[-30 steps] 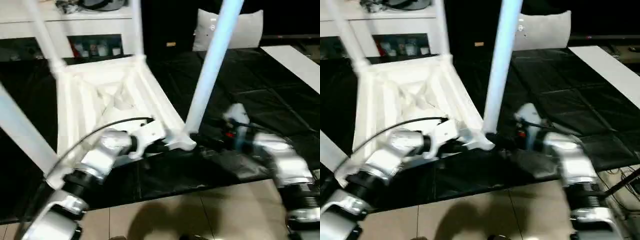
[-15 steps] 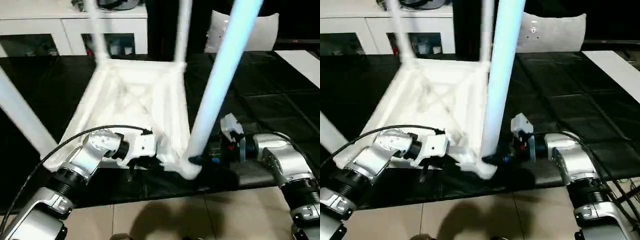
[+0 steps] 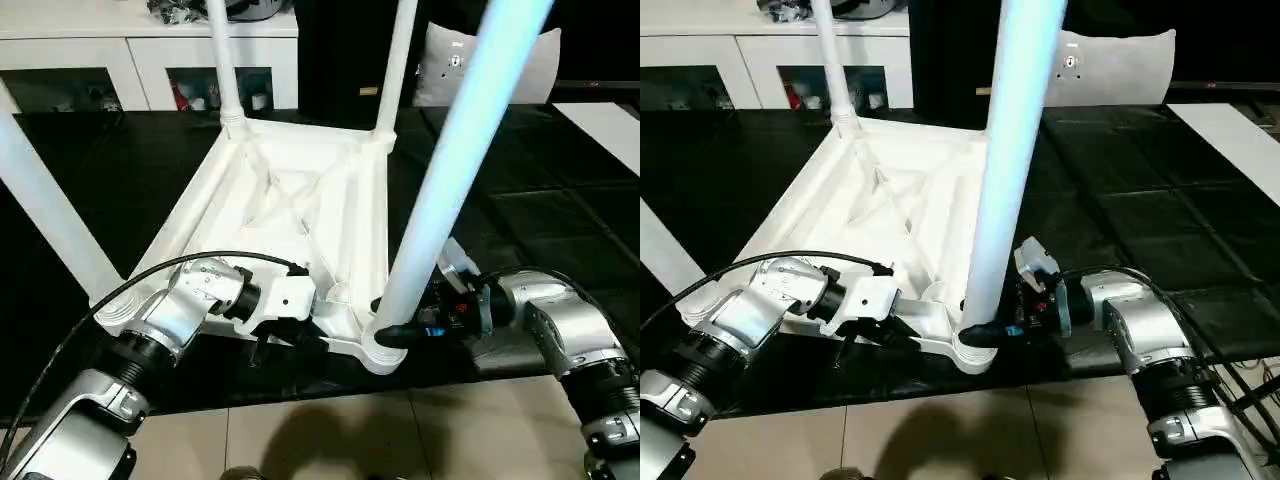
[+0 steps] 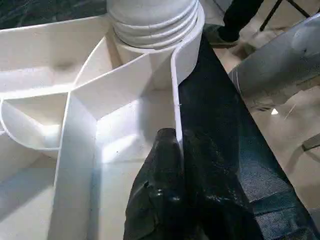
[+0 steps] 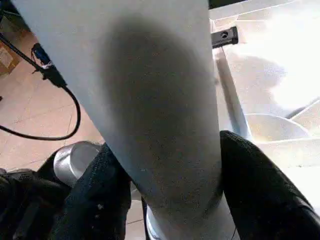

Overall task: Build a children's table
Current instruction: Rotate leg to tighten

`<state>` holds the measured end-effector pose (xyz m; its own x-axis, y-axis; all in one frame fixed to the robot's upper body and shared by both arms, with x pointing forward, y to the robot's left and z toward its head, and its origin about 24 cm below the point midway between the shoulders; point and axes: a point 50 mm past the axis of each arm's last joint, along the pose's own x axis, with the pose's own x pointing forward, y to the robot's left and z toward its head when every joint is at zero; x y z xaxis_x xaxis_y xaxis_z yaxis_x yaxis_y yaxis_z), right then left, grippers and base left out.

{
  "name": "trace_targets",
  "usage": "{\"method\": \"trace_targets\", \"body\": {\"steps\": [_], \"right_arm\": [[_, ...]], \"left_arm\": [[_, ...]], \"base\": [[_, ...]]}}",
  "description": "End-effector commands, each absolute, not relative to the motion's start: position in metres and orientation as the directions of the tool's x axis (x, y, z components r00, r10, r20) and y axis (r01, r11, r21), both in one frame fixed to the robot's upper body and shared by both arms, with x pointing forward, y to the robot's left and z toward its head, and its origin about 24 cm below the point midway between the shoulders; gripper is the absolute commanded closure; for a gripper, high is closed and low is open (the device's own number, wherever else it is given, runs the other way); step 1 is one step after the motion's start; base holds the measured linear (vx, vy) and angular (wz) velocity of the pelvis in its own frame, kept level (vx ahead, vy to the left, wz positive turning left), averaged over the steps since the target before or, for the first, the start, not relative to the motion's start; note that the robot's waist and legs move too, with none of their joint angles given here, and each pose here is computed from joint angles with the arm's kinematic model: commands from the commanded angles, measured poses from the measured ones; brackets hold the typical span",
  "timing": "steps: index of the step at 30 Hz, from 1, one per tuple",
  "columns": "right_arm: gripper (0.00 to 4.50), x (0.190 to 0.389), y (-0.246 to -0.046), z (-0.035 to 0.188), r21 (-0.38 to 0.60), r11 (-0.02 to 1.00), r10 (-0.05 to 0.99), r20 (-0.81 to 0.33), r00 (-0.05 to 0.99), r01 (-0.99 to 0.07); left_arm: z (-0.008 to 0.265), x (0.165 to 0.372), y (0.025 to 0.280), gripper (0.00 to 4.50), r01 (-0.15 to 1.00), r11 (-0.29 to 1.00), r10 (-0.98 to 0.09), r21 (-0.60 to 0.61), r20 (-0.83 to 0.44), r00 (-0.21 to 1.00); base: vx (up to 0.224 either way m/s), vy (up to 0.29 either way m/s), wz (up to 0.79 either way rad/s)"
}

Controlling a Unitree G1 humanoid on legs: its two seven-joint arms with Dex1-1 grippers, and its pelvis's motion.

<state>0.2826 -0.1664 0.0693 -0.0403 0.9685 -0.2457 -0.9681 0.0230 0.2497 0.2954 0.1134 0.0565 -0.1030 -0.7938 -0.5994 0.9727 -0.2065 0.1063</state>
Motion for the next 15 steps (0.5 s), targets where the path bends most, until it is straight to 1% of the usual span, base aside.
{"method": "trace_targets", "body": {"steps": [1, 3, 4, 5, 6, 7, 8, 9, 10, 11, 12, 13, 15], "right_arm": [[2.29, 0.278, -0.164, 0.067, 0.29, 0.017, 0.974, -0.222, -0.05, -0.957], [2.31, 0.279, -0.162, 0.066, 0.292, 0.05, 0.975, -0.22, -0.016, -0.955], [2.31, 0.28, -0.159, 0.065, 0.286, 0.084, 0.975, -0.223, 0.019, -0.955], [2.31, 0.285, -0.154, 0.062, 0.262, 0.164, 0.966, -0.238, 0.101, -0.951], [2.31, 0.288, -0.151, 0.06, 0.245, 0.217, 0.956, -0.248, 0.155, -0.945], [2.33, 0.294, -0.145, 0.057, 0.226, 0.304, 0.936, -0.253, 0.245, -0.925], [2.33, 0.294, -0.145, 0.057, 0.226, 0.304, 0.936, -0.253, 0.245, -0.925], [2.35, 0.306, -0.133, 0.054, 0.193, 0.447, 0.883, -0.251, 0.396, -0.874], [2.38, 0.306, -0.133, 0.054, 0.193, 0.447, 0.883, -0.251, 0.396, -0.874], [2.4, 0.314, -0.124, 0.054, 0.18, 0.534, 0.839, -0.231, 0.492, -0.826], [2.4, 0.318, -0.119, 0.055, 0.181, 0.57, 0.819, -0.21, 0.535, -0.801], [2.42, 0.318, -0.119, 0.055, 0.181, 0.571, 0.818, -0.21, 0.536, -0.801], [2.46, 0.325, -0.104, 0.053, 0.201, 0.661, 0.75, -0.202, 0.63, -0.723]], "left_arm": [[0.056, 0.294, 0.106, 4.5, 0.976, -0.195, -0.801, 0.1, -0.59, -0.099], [0.056, 0.296, 0.106, 4.5, 0.983, -0.156, -0.814, 0.097, -0.576, -0.072], [0.056, 0.297, 0.106, 4.5, 0.989, -0.115, -0.825, 0.091, -0.564, -0.044], [0.057, 0.299, 0.105, 4.5, 0.994, -0.054, -0.836, 0.09, -0.549, 0.004], [0.058, 0.3, 0.104, 4.5, 0.996, -0.017, -0.841, 0.09, -0.54, 0.035], [0.059, 0.302, 0.103, 4.5, 0.995, 0.047, -0.845, 0.088, -0.528, 0.086], [0.059, 0.302, 0.103, 4.5, 0.995, 0.047, -0.845, 0.088, -0.528, 0.086], [0.061, 0.304, 0.098, 4.5, 0.987, 0.144, -0.849, 0.078, -0.503, 0.164], [0.061, 0.304, 0.098, 4.5, 0.987, 0.144, -0.849, 0.078, -0.503, 0.164], [0.062, 0.305, 0.094, 4.5, 0.976, 0.208, -0.847, 0.062, -0.487, 0.211], [0.063, 0.304, 0.09, 4.5, 0.973, 0.223, -0.846, 0.059, -0.484, 0.223], [0.063, 0.304, 0.09, 4.5, 0.973, 0.224, -0.846, 0.059, -0.484, 0.224], [0.065, 0.307, 0.08, 4.5, 0.953, 0.296, -0.829, 0.069, -0.476, 0.292]], "base": [[0.0, 0.0, 0.0], [0.0, 0.0, 0.0], [0.0, 0.0, 0.0], [0.0, 0.0, 0.0], [0.0, 0.0, 0.0], [0.0, 0.0, 0.0], [0.0, 0.0, 0.0], [0.0, 0.0, 0.0], [0.0, 0.0, 0.0], [0.0, 0.0, 0.0], [0.0, 0.0, 0.0], [0.0, 0.0, 0.0], [0.0, 0.0, 0.0]]}}
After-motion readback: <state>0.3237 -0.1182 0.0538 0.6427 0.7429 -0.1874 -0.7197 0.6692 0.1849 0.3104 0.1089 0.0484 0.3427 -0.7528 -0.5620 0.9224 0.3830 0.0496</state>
